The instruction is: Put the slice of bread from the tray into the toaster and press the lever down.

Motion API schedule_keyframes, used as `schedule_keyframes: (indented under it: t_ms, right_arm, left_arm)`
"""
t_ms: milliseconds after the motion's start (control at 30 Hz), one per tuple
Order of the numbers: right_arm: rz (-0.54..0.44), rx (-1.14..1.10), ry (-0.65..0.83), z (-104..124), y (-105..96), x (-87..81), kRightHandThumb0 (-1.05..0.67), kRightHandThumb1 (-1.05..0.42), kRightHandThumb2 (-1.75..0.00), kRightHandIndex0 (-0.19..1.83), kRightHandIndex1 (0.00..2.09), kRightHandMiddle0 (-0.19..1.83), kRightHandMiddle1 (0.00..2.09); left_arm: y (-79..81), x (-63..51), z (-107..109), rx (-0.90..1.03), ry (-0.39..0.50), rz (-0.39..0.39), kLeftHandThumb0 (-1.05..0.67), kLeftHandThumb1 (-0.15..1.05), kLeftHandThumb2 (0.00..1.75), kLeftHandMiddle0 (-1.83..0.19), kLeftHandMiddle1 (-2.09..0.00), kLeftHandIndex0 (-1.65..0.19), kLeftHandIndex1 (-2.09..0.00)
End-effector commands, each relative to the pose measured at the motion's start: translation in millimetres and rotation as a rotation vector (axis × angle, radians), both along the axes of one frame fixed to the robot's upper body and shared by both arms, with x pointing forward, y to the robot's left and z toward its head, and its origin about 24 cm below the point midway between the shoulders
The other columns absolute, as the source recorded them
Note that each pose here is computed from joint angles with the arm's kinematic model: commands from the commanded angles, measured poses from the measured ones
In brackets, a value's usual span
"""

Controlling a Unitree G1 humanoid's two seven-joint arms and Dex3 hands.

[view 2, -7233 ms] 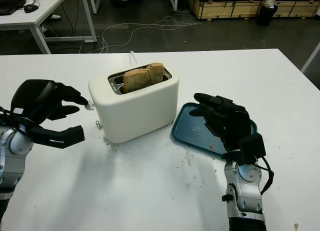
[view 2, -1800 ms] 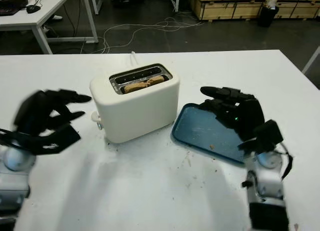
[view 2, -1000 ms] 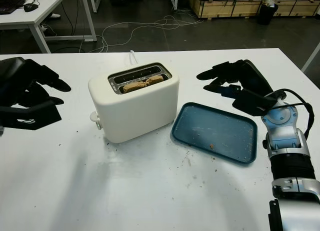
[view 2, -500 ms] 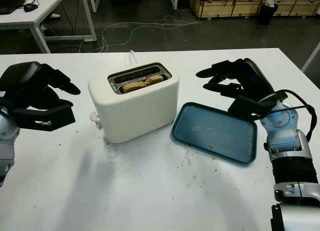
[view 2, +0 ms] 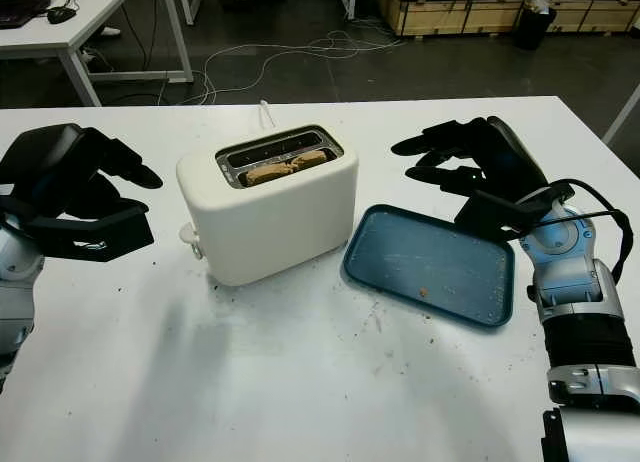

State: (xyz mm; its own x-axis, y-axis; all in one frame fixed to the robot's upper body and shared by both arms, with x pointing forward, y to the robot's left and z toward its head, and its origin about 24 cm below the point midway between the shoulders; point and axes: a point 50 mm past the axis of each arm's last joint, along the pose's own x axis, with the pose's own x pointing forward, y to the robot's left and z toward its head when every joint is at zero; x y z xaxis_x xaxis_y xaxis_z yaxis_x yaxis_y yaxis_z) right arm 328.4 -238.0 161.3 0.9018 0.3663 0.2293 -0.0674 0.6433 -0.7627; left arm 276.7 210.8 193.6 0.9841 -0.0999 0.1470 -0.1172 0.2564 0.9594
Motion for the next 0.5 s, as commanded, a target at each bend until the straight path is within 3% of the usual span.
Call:
schedule_keyframes:
  t_ms: [0, 467]
  right_arm:
    - [-0.003, 0.001, 0.01, -1.6, -1.3, -0.1, -0.35, -0.9, 0.0, 0.91, 0.51, 1.03, 0.0]
    - [-0.01, 0.018, 0.019, -4.0, -2.4, -1.1, -0.35, -0.9, 0.0, 0.91, 0.52, 1.04, 0.0]
  left_arm:
    - [-0.3, 0.4, 2.5, 0.006, -0.019, 0.005, -0.3, 0.63, 0.0, -1.42, -0.18, -1.35, 0.0]
    - [1.8, -1.3, 0.5, -0.013, -0.038, 0.02, -0.28, 0.63, 0.0, -1.41, -0.23, -1.35, -0.01]
